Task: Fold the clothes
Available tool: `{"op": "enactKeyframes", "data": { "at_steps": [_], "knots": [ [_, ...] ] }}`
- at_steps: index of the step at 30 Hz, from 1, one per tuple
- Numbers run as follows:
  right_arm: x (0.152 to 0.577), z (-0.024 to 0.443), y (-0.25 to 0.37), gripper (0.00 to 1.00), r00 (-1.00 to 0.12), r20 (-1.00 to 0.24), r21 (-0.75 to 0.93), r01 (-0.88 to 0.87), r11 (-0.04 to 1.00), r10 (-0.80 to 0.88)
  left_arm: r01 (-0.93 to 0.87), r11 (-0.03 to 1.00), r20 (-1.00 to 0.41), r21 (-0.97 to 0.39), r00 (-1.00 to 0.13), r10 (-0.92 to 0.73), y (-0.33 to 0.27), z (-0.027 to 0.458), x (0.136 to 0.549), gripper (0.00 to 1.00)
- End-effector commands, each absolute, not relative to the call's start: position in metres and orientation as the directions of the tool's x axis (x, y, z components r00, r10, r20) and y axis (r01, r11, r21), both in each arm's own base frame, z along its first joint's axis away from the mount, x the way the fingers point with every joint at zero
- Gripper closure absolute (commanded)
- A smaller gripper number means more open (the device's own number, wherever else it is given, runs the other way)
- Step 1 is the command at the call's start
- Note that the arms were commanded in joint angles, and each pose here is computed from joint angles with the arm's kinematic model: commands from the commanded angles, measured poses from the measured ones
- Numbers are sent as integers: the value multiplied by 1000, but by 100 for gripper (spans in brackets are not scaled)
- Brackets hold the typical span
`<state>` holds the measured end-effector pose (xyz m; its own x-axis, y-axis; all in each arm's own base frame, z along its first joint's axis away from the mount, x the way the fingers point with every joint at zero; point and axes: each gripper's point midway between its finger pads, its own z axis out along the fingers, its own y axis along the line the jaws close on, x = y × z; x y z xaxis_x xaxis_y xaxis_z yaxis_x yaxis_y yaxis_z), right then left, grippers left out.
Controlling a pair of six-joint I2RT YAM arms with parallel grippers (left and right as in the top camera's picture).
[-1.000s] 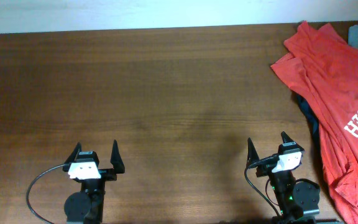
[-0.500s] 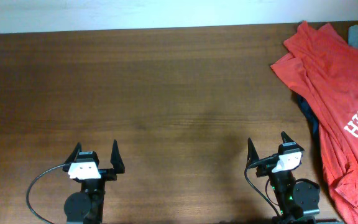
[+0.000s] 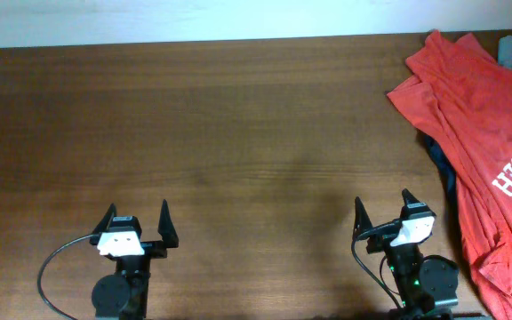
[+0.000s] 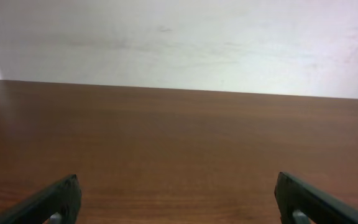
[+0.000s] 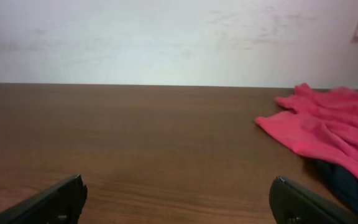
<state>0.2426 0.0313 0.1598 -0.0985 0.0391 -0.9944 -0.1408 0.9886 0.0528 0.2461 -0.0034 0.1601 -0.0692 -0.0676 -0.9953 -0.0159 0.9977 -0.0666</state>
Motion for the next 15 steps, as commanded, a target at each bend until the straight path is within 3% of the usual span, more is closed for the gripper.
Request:
{"op": "enactKeyframes", "data": {
  "at_steps": [1,9,13,15],
  "knots": [
    [237,193,22,2,-56,-997,65,-92,994,60,44,996,-996,-81,-46,-79,-14,180,243,1],
    [220,221,5,1,-179,-982,62,9,998,62,44,996,-990,-78,-125,-72,-14,214,236,1],
    [213,229,-6,1,-295,-946,110,96,989,134,40,997,-978,-67,-199,-58,-14,230,237,1],
    [212,229,-6,1,-405,-904,97,115,989,136,36,997,-962,-65,-268,-53,-15,238,240,1]
  ]
}}
